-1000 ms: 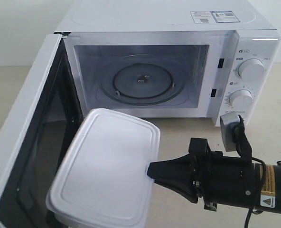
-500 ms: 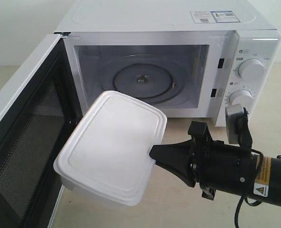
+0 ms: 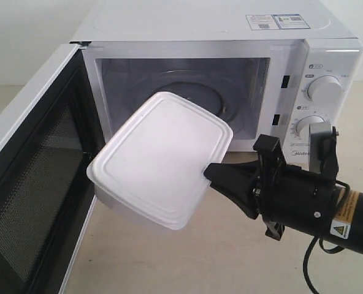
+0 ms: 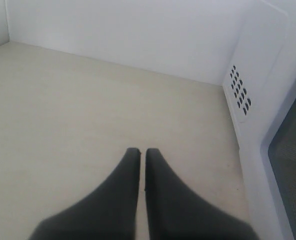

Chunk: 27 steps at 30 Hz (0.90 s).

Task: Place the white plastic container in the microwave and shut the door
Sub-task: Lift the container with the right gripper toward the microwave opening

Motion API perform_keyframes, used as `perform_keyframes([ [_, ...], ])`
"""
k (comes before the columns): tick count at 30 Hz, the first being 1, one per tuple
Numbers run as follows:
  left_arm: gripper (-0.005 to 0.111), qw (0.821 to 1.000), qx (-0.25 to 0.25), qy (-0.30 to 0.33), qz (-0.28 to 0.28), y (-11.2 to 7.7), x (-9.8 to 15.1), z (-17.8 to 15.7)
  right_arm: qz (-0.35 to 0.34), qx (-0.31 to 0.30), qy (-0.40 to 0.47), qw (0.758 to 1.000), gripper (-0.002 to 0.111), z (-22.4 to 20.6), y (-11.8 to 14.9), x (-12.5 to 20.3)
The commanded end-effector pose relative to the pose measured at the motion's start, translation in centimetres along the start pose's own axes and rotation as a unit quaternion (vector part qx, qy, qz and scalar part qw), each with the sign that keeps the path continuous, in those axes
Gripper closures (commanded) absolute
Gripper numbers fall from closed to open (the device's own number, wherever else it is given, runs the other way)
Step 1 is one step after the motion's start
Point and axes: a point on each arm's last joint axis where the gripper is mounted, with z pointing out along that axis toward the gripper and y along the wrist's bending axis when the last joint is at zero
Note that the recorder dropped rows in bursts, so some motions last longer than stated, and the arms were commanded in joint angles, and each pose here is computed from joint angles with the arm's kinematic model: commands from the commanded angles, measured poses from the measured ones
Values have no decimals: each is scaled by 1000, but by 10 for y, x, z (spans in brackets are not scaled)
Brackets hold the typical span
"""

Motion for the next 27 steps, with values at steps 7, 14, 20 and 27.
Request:
perform_keyframes([
  [7,102,1000,1,0,-8,0,1,0,-35,-33,-36,998,108,-19,41,-3],
  [14,102,1000,1,0,-8,0,1,0,-48,-58,-51,996,108,-35,65,0],
  [20,102,1000,1,0,-8,0,1,0,-70,-53,-69,994,108,-50,79,2],
  [27,102,1000,1,0,-8,0,1,0,-62,-58,-49,995,108,-55,84,8],
])
